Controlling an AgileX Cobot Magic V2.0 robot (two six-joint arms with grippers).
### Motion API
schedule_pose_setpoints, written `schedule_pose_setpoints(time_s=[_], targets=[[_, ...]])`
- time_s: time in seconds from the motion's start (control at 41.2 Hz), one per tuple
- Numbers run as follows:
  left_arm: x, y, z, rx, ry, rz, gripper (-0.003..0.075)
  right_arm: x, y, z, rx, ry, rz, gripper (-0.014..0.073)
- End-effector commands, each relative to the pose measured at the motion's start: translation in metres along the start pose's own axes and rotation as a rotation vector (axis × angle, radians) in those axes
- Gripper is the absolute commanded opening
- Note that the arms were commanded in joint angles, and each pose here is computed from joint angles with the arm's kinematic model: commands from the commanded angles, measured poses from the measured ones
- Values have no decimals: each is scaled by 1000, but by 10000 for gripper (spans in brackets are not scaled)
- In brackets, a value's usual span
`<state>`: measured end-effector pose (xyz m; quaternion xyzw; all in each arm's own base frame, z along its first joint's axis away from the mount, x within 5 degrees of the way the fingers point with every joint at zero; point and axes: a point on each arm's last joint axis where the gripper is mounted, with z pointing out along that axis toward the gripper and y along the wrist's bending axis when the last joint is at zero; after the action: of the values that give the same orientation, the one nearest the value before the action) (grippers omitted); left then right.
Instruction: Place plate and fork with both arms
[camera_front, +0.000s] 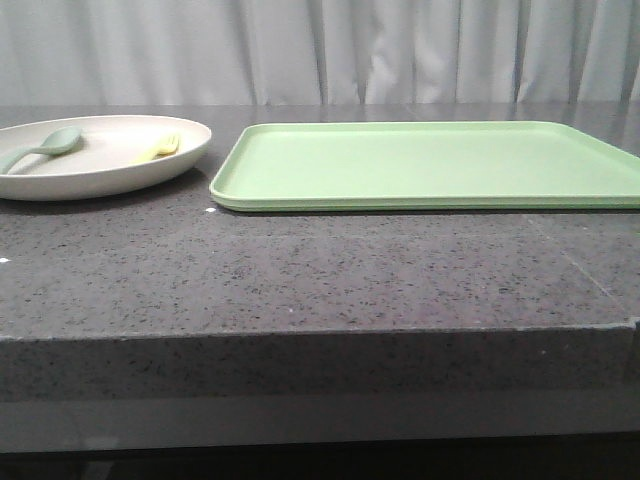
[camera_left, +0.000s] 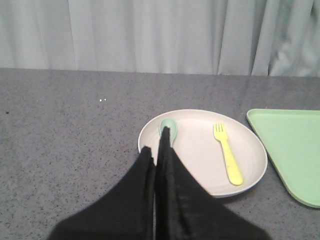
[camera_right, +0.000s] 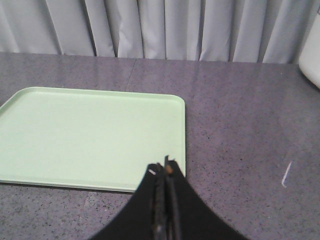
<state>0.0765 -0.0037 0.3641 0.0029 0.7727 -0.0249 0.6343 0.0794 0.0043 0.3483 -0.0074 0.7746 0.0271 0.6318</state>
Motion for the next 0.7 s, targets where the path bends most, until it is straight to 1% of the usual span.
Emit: schedule_pose_setpoints(time_s=[0.0,0.194,0.413,0.462,0.486,0.51,0.559,0.632,0.656,0.68], targets=[[-15,-1,7,8,-59,-10,-18,-19,0,3,-3,-98,1,-67],[-13,0,16,6,-16,-11,-18,-18,0,6,-3,-87,1,-67],[-13,0,18,1,-12,-6,-17,-17,0,6,-2,-80,1,-66],[-13,0,18,0,-12,-6,0,-17,0,6,-2,-76,1,-52],[-13,0,18,0,-15,-6,20,-17,0,6,-2,-76,1,-24],[-14,0,18,-1,-19,-5,62,-17,0,7,-1,-75,2,7],[-14,1,18,-5,-26,2,174,-17,0,8,-1,-70,2,132],[-15,1,18,-11,-36,14,403,-17,0,10,3,-65,-8,314],[-15,1,18,-11,-41,14,460,-17,0,11,4,-66,-9,377],[-15,1,18,-11,-43,14,508,-17,0,11,4,-66,-9,417]])
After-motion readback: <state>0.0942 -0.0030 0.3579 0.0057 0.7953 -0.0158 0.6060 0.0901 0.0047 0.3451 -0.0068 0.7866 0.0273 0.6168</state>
